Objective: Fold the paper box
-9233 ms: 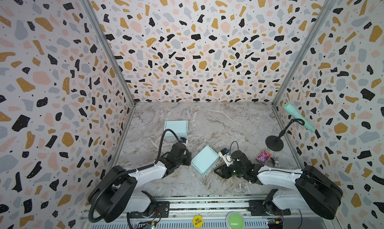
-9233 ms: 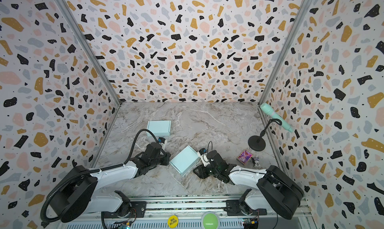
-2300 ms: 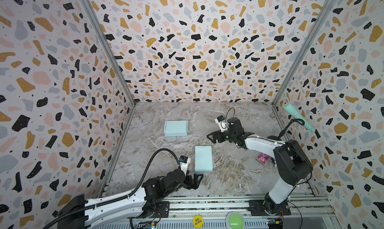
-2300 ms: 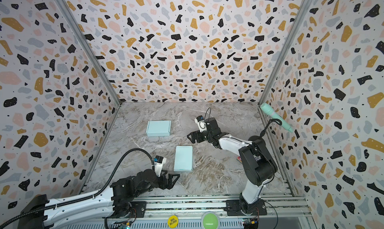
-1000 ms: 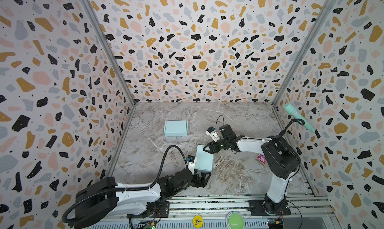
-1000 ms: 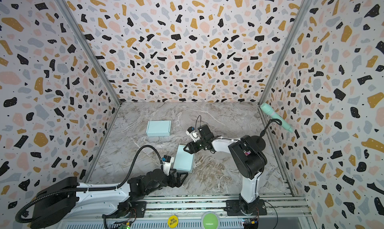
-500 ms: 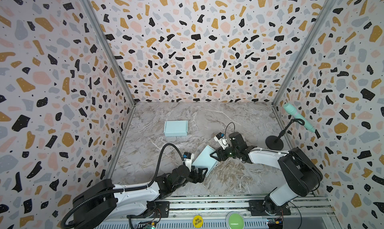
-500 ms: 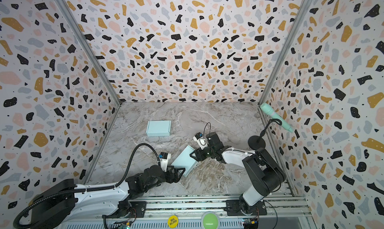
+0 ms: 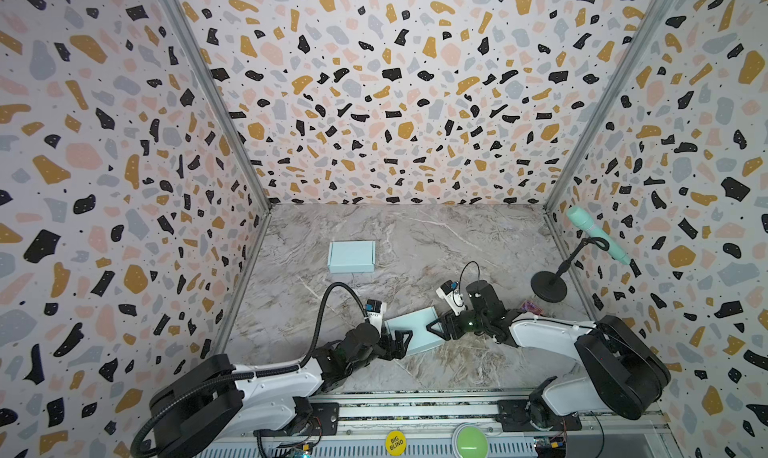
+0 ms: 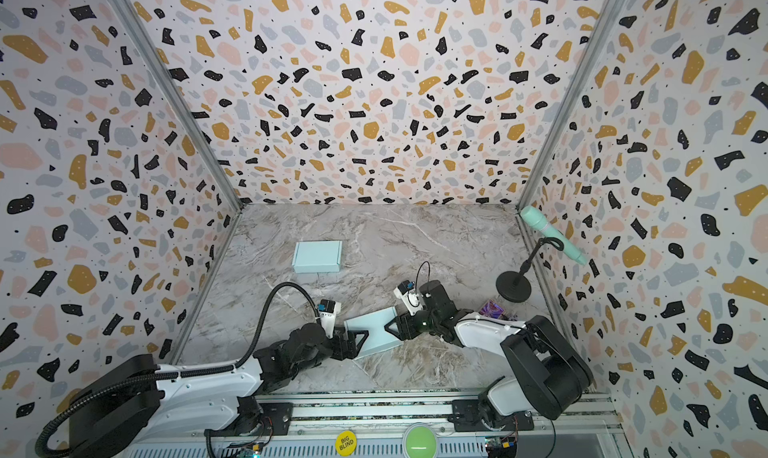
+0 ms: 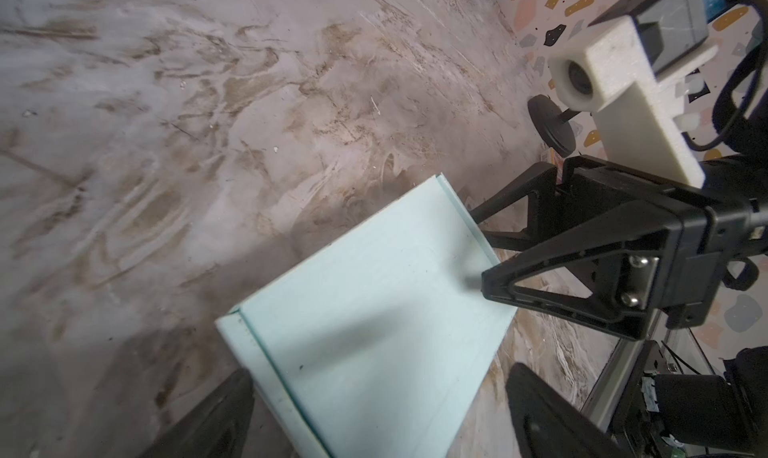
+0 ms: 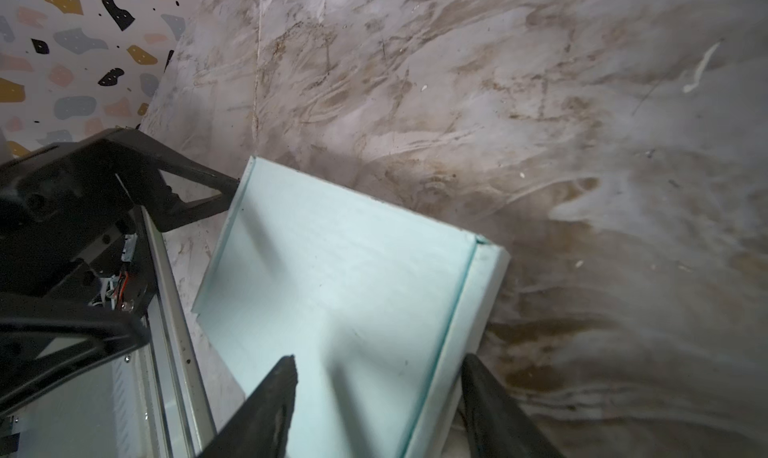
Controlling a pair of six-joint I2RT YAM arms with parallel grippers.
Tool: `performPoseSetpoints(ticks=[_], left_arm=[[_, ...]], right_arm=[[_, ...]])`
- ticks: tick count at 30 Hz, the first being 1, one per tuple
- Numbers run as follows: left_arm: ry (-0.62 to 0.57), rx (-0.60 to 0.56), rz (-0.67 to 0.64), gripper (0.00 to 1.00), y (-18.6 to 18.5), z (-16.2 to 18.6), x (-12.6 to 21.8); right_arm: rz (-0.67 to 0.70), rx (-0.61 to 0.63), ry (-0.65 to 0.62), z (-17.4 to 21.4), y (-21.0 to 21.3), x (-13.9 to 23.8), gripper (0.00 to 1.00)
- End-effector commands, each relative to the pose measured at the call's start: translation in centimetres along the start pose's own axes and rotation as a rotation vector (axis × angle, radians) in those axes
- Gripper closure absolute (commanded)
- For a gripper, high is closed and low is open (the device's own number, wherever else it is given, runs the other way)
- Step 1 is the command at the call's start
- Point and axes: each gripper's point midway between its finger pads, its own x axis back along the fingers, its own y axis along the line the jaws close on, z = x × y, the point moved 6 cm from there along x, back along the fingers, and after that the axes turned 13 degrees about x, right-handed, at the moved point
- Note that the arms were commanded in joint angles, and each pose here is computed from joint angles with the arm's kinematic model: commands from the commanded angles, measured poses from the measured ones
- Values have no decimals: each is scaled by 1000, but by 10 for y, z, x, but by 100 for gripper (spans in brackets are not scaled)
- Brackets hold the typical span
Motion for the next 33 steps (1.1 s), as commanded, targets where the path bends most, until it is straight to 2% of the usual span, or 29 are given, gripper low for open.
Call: performPoseSetpoints(ticks=[1, 4, 8, 15, 21, 27, 33], left_arm=[[-8, -26, -67, 6, 2, -6, -2], [1, -28, -136, 8, 12, -3, 1], [3, 19, -65, 14, 15, 4, 9], [24, 59, -31, 22, 18, 13, 11], [32, 64, -5, 28, 12, 15, 5], [33, 61, 9, 40, 6, 12, -1], [28, 56, 16, 44, -1, 8, -5]], right_arm=[[-38, 10, -55, -10, 10, 4, 37], [-32, -3, -63, -10, 11, 7, 37], [-22, -8, -64, -5, 12, 11, 38], [-26, -19, -54, 4, 16, 9, 38], [-43, -14, -58, 4, 22, 6, 41], [-52, -10, -60, 3, 25, 4, 47], [-60, -17, -64, 6, 25, 1, 51]])
